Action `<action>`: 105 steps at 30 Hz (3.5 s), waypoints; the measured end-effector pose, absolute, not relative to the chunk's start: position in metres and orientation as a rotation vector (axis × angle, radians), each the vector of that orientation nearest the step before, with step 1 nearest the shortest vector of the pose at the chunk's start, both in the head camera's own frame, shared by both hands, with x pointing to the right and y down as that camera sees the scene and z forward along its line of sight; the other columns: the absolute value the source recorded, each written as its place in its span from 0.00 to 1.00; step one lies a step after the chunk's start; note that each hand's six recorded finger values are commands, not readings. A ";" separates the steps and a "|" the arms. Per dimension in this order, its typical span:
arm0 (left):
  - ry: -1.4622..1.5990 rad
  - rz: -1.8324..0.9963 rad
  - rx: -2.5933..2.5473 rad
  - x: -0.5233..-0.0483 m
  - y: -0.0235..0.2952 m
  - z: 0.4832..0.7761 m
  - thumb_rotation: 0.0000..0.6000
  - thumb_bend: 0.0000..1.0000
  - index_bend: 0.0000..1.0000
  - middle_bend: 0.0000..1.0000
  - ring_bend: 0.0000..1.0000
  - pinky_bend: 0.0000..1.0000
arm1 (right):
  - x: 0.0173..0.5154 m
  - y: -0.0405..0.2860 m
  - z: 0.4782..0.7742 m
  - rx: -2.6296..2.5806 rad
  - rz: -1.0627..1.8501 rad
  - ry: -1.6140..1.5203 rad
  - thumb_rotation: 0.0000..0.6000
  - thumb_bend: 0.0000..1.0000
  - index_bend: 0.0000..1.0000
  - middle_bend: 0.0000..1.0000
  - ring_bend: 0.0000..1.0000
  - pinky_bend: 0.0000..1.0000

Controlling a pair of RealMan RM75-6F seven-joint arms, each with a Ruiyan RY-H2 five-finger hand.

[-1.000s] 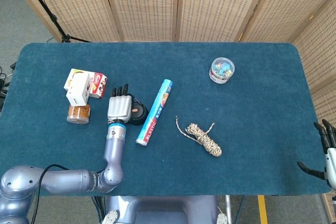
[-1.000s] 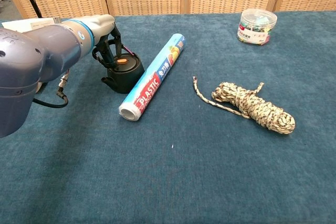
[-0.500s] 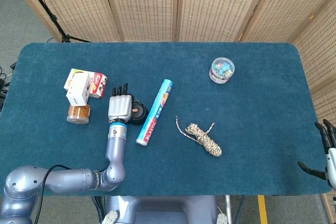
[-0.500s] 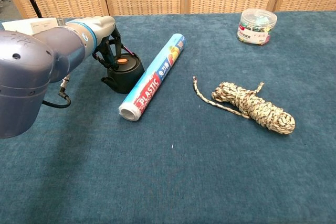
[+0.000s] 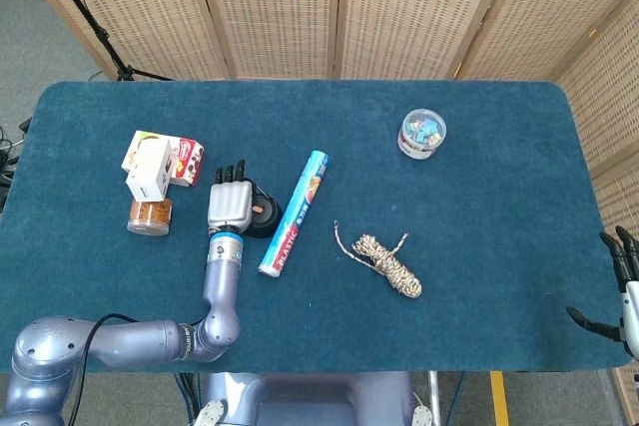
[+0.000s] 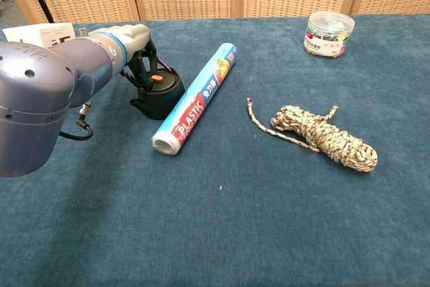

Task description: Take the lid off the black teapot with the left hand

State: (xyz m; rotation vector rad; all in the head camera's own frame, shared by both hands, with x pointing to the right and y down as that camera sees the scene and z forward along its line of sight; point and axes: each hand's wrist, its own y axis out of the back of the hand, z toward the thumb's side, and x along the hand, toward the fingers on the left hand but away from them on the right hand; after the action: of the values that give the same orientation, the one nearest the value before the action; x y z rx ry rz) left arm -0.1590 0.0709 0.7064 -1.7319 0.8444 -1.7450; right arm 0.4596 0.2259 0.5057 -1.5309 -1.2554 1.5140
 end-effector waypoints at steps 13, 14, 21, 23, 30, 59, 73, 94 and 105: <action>0.863 -1.707 -1.719 -0.161 0.067 0.696 1.00 0.40 0.62 0.00 0.00 0.00 | 0.459 0.226 0.504 -1.533 1.508 -1.257 1.00 0.00 0.00 0.00 0.00 0.00; 0.866 -1.704 -1.718 -0.161 0.066 0.695 1.00 0.40 0.62 0.00 0.00 0.00 | 0.459 0.227 0.504 -1.533 1.507 -1.257 1.00 0.00 0.00 0.00 0.00 0.00; 0.884 -1.669 -1.724 -0.158 0.064 0.683 1.00 0.40 0.62 0.00 0.00 0.00 | 0.459 0.227 0.503 -1.532 1.504 -1.260 1.00 0.00 0.00 0.00 0.00 0.00; 0.889 -1.658 -1.727 -0.158 0.063 0.679 1.00 0.40 0.62 0.00 0.00 0.00 | 0.459 0.227 0.503 -1.533 1.503 -1.259 1.00 0.00 0.00 0.00 0.00 0.00; 0.905 -1.599 -1.749 -0.160 0.065 0.660 1.00 0.40 0.62 0.00 0.00 0.00 | 0.457 0.228 0.503 -1.541 1.497 -1.254 1.00 0.00 0.00 0.00 0.00 0.00; 0.638 -1.206 -2.065 -0.253 0.145 0.641 1.00 0.40 0.64 0.00 0.00 0.00 | 0.443 0.234 0.513 -1.552 1.513 -1.174 1.00 0.00 0.00 0.00 0.00 0.00; 0.606 -1.283 -2.096 -0.289 0.191 0.670 1.00 0.40 0.64 0.00 0.00 0.00 | 0.440 0.235 0.515 -1.570 1.509 -1.164 1.00 0.00 0.00 0.00 0.00 0.00; 0.641 -1.309 -2.148 -0.297 0.197 0.666 1.00 0.33 0.37 0.00 0.00 0.00 | 0.439 0.235 0.511 -1.579 1.491 -1.173 1.00 0.00 0.00 0.00 0.00 0.00; 0.782 -1.157 -2.024 -0.333 0.193 0.607 1.00 0.09 0.08 0.00 0.00 0.00 | 0.433 0.238 0.510 -1.597 1.469 -1.157 1.00 0.00 0.00 0.00 0.00 0.00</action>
State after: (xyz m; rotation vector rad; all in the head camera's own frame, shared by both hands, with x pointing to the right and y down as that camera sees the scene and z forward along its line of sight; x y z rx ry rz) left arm -0.3335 0.1934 0.6074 -2.0239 0.7823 -1.1572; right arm 0.4325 0.2379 0.5104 -1.5974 -1.1568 1.4695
